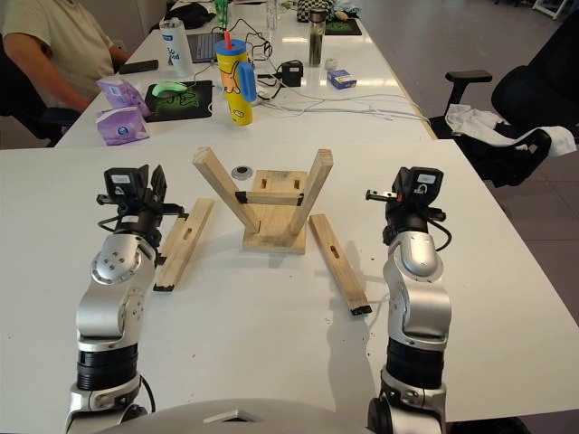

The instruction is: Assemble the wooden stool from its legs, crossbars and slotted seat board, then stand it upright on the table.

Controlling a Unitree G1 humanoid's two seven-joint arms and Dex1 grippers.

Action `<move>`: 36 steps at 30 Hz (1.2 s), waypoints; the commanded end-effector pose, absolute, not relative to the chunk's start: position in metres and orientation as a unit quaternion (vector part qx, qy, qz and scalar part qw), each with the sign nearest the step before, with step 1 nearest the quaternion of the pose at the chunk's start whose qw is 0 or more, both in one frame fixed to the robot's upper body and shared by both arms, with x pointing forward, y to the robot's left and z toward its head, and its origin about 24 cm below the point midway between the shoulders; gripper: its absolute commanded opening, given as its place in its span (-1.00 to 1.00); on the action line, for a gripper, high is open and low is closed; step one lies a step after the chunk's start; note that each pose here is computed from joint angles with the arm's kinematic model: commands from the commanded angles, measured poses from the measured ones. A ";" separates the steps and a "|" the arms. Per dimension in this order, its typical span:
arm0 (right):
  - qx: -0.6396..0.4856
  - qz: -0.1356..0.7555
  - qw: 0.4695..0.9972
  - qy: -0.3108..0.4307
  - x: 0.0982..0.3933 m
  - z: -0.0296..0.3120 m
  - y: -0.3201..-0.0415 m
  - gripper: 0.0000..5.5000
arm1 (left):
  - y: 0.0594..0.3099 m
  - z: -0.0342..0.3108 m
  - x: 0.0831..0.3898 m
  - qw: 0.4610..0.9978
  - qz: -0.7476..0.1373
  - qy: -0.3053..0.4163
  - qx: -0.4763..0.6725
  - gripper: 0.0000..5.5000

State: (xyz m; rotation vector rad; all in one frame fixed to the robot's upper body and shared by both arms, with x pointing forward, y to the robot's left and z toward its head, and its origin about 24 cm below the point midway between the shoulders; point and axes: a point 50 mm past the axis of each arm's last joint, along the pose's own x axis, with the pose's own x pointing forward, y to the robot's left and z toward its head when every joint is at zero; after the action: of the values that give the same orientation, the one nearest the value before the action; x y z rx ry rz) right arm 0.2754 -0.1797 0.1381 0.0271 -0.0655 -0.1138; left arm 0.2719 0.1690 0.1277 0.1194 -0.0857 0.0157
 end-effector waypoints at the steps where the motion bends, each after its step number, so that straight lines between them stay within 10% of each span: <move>1: -0.043 0.287 0.956 -0.051 0.268 0.137 -0.071 -1.00 | 0.098 0.108 0.272 0.968 -0.220 0.002 0.117 -0.62; 6: -0.099 0.355 0.929 0.027 0.255 0.093 -0.068 -1.00 | 0.102 0.104 0.267 0.958 -0.224 0.006 0.178 -0.62; 16: -0.090 0.283 0.953 0.068 0.286 0.071 -0.118 -1.00 | 0.202 0.086 0.261 0.963 -0.056 0.111 0.239 -0.62; 24: -0.106 0.347 0.932 -0.007 0.313 0.100 -0.108 -1.00 | 0.241 0.115 0.251 0.857 -0.383 0.221 0.265 -0.62; 30: -0.169 0.604 0.779 -0.009 0.263 0.108 -0.061 -1.00 | 0.264 0.119 0.229 0.814 -0.439 0.292 0.243 -0.62; 36: -0.220 0.543 0.810 0.024 0.270 0.100 -0.075 -1.00 | 0.248 0.112 0.202 0.771 -0.517 0.319 0.189 -0.62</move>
State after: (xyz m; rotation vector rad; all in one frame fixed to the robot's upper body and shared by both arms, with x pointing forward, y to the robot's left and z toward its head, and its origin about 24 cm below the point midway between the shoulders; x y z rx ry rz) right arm 0.2569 -0.0553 0.1036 -0.4003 0.0071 1.2913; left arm 0.2136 0.2552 0.1123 0.4411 0.6679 -1.0494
